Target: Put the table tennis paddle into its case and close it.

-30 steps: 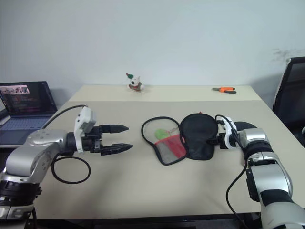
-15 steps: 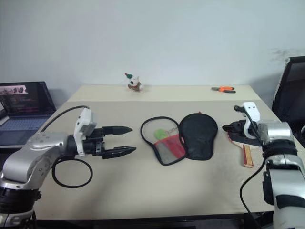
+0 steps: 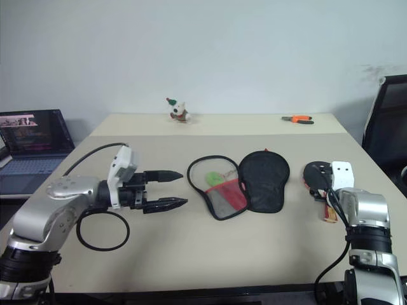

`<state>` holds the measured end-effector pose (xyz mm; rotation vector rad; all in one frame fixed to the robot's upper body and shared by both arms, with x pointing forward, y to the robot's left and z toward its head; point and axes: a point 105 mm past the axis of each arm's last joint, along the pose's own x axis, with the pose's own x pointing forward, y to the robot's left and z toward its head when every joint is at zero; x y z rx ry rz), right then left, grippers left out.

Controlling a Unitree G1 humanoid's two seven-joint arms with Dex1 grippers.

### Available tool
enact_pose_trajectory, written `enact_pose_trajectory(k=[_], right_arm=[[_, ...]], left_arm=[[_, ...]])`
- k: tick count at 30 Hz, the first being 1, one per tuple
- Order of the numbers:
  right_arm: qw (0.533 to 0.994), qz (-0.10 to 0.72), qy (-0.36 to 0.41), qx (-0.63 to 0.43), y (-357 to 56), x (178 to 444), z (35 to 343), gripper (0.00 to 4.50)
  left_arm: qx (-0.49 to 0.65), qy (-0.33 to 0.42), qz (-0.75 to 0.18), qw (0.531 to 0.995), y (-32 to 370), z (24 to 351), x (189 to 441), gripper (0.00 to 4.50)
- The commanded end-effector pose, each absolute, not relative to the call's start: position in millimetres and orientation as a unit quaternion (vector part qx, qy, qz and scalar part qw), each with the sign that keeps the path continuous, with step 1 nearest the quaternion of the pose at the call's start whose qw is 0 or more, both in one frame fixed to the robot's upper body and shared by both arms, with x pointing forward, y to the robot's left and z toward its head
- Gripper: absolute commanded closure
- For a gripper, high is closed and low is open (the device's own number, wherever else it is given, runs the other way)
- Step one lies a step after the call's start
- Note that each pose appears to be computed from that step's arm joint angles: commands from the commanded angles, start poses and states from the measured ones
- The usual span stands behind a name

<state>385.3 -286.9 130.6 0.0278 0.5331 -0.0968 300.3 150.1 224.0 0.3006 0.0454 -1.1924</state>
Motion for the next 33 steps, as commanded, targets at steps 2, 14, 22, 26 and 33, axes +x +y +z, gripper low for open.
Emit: enact_pose_trajectory(k=[2,14,22,26,33], right_arm=[[0.963,-0.063,0.262,0.016,-286,377,129,0.05],[0.959,-0.097,0.264,0.028,-291,366,125,0.05],[0.958,-0.097,0.268,0.041,-288,375,114,0.59],[0.957,-0.111,0.266,0.035,-294,379,112,1.89],[0.964,-0.100,0.240,0.054,-282,389,128,3.40]], left_arm=[[0.156,0.003,-0.559,0.815,149,233,299,0.21],[0.157,0.003,-0.557,0.815,150,232,298,0.21],[0.157,0.000,-0.556,0.816,149,233,300,0.21],[0.157,-0.001,-0.555,0.817,149,233,298,0.21],[0.159,-0.001,-0.542,0.825,155,235,296,0.21]])
